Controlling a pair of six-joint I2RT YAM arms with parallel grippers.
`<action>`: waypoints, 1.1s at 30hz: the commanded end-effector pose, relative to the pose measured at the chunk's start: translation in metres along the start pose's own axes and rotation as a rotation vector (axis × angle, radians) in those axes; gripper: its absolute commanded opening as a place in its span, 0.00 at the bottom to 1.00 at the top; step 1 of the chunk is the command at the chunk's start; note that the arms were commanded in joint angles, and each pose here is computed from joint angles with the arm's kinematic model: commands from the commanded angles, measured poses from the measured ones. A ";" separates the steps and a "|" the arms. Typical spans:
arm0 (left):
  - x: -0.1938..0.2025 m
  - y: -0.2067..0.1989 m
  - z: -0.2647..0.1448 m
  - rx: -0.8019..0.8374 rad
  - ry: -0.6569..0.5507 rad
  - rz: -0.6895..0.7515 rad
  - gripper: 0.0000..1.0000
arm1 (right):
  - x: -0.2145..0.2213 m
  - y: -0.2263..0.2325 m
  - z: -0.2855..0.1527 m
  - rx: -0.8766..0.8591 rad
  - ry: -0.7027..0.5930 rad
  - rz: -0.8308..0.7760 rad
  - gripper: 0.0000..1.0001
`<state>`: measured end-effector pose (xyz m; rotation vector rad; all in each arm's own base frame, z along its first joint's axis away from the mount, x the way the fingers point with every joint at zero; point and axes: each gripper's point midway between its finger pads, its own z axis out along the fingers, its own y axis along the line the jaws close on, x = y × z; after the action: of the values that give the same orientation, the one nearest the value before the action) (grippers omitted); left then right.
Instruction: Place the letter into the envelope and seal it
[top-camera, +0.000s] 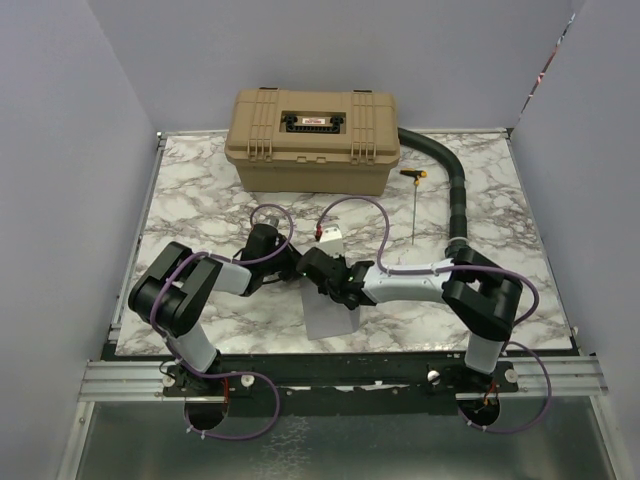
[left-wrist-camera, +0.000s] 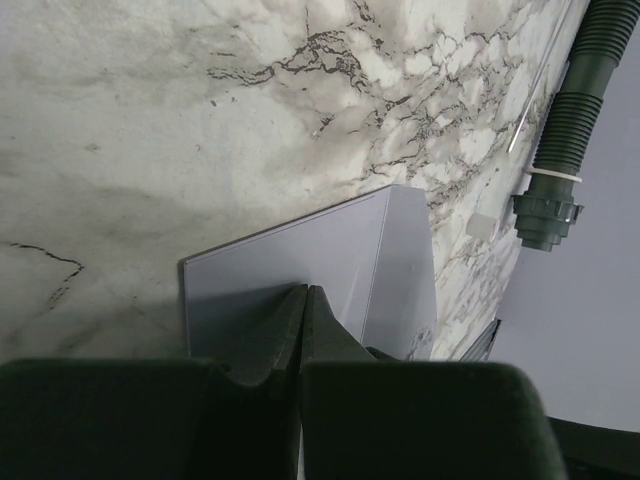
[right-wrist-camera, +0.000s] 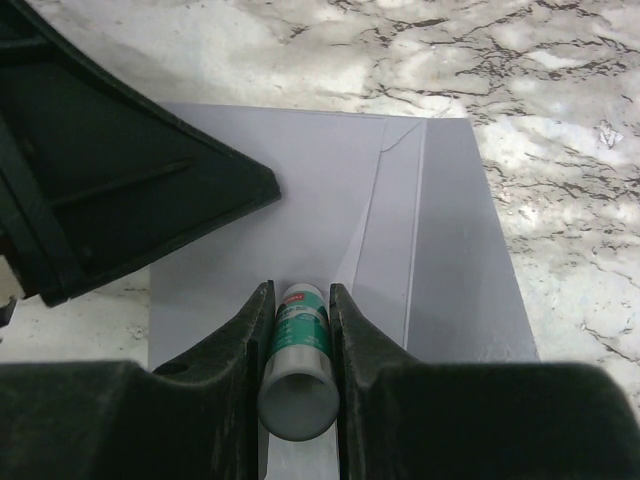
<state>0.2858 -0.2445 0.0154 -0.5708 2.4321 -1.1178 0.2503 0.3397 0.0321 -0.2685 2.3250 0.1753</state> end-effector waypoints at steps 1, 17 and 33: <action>0.038 0.107 -0.016 -0.355 0.106 -0.084 0.00 | 0.060 -0.005 0.005 -0.008 0.140 -0.103 0.00; 0.035 0.108 -0.018 -0.350 0.097 -0.087 0.00 | 0.073 -0.030 -0.016 0.083 0.154 -0.087 0.00; 0.036 0.108 -0.018 -0.350 0.104 -0.089 0.00 | 0.080 -0.032 -0.006 0.067 0.217 -0.072 0.00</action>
<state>0.2868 -0.2394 0.0148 -0.5927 2.4306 -1.1644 0.2484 0.3452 0.0297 -0.2130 2.3315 0.2228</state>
